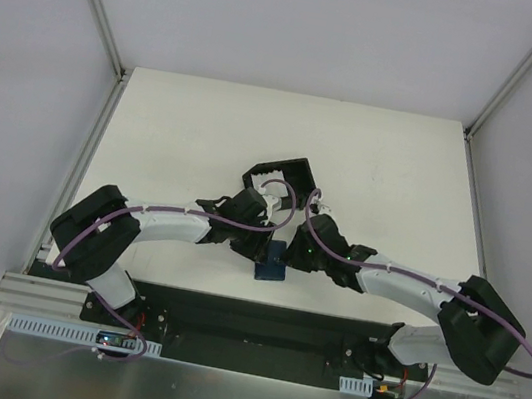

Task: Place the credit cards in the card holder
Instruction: Close the card holder at the center of the board.

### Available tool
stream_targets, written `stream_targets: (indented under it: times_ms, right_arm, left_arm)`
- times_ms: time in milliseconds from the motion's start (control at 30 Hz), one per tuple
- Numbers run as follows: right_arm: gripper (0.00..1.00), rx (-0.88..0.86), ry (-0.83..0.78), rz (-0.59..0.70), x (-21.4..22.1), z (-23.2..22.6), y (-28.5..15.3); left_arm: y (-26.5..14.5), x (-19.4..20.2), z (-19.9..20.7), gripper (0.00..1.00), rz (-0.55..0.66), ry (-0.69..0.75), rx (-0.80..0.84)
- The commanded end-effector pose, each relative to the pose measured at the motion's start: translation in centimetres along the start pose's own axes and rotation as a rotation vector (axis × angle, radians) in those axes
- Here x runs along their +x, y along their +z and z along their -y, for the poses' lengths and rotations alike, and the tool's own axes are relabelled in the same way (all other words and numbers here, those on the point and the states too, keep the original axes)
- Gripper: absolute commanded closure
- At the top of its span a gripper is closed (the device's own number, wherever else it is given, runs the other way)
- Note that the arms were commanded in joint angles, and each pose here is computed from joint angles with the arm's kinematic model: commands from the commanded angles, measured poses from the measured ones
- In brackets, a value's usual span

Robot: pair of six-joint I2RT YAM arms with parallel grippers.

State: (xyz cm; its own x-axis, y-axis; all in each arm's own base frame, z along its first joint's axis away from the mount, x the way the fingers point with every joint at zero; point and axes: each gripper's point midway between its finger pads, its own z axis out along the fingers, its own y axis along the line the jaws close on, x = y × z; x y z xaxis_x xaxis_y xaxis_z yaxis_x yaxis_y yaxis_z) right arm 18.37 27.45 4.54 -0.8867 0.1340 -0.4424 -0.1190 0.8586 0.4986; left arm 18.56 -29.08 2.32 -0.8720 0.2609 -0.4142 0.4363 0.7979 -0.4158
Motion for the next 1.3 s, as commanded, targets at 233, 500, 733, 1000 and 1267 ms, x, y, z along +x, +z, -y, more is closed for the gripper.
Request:
stream_targets:
  times_ms: [233, 500, 733, 1000, 1267]
  right_arm:
    - [0.87, -0.006, 0.006, -0.012, -0.2, -1.0, 0.6]
    - [0.87, -0.011, -0.001, -0.012, -0.5, -1.5, 1.4]
    - [0.87, -0.007, -0.003, -0.034, 0.1, -1.3, 1.7]
    - [0.85, -0.004, 0.002, 0.004, -0.4, -1.1, 1.0]
    - [0.82, 0.005, 0.001, 0.059, -1.7, -0.8, -0.3]
  left_arm:
    - [0.5, 2.4, -1.8, 0.59, -0.075, 0.015, -0.08]
    - [0.5, 2.3, -1.3, 0.59, -0.077, 0.034, -0.069]
    - [0.6, 2.4, -1.3, 0.59, -0.082, 0.036, -0.071]
    - [0.0, 1.5, -0.9, 0.59, -0.051, 0.031, -0.07]
    - [-1.3, -2.1, 0.1, 0.52, 0.041, 0.067, -0.09]
